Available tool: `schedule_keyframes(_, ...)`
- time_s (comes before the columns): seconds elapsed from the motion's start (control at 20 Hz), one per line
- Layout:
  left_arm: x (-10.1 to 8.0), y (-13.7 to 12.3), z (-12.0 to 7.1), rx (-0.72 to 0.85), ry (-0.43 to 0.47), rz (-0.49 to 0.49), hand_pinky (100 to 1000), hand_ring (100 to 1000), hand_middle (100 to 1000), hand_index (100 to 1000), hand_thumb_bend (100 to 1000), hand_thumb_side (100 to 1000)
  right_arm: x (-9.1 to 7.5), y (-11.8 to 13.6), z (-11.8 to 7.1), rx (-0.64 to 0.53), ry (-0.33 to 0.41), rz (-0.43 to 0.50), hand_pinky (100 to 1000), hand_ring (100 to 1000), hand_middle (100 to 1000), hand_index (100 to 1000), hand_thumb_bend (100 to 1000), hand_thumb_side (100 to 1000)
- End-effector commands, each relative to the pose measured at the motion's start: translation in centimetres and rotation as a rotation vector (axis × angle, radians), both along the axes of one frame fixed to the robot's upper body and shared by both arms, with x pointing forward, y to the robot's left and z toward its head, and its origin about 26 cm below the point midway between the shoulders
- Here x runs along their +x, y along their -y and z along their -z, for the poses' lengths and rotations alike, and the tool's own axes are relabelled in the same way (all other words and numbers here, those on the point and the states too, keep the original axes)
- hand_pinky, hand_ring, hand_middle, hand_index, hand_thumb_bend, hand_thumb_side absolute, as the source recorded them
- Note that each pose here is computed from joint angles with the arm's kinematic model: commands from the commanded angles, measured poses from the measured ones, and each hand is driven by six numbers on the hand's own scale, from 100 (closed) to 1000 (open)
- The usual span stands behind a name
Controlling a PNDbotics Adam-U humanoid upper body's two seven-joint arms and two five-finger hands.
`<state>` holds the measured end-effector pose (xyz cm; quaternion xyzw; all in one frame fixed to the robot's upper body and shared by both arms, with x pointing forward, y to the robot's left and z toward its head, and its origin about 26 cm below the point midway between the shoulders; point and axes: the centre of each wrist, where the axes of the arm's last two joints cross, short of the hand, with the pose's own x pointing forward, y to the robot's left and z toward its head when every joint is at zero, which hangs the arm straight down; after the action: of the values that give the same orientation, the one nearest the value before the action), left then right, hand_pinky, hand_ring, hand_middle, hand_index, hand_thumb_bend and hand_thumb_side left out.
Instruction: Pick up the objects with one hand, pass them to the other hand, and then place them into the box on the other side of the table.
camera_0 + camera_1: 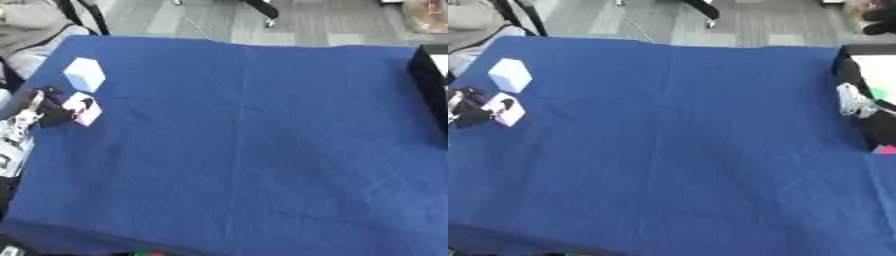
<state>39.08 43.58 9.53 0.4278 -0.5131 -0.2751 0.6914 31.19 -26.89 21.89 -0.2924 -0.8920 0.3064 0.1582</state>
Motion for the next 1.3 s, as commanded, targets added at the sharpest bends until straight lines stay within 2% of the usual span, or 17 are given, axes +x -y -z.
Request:
schedule_keyframes(0.05,0.4,-0.3,-1.5,0.024,0.022,-0.002,760,640,643,846,502,652,0.0,0.1,-0.5,-0.008,0.012,-0.006,820,712,742,939,100,174)
schedule_keyframes(0.35,0.7,0.1,-1.2,0.028,0.008,-0.007,752,625,619,831,467,622,0.0,0.1,-0.4,-0.005,0.01,-0.007,820,712,742,939,100,175)
schedule_keyframes(0.65,0.5,0.0,-0.8,0.033,-0.011,-0.013,744,603,590,811,389,519,0.0,0.1,-0.4,-0.004,0.006,-0.007,821,712,742,939,100,177)
schedule_keyframes(0.7,0.5,0.0,-0.8,0.033,-0.013,-0.014,737,588,573,799,347,466,0.0,0.1,-0.4,-0.004,0.006,-0.007,821,712,743,939,100,177)
schedule_keyframes(1.0,0.3,-0.1,-0.8,0.016,-0.016,-0.02,708,532,508,758,260,344,0.0,0.1,-0.4,-0.005,0.006,-0.008,822,714,744,939,100,174)
schedule_keyframes(1.2,0.2,0.0,-1.4,-0.007,0.012,-0.021,685,487,458,719,190,282,0.0,0.2,-0.4,-0.005,0.006,-0.007,822,714,744,939,100,174)
schedule_keyframes(1.3,0.1,0.1,-2.1,-0.016,0.041,-0.018,681,477,447,710,168,283,0.0,0.2,-0.4,-0.005,0.006,-0.007,822,714,744,939,100,172)
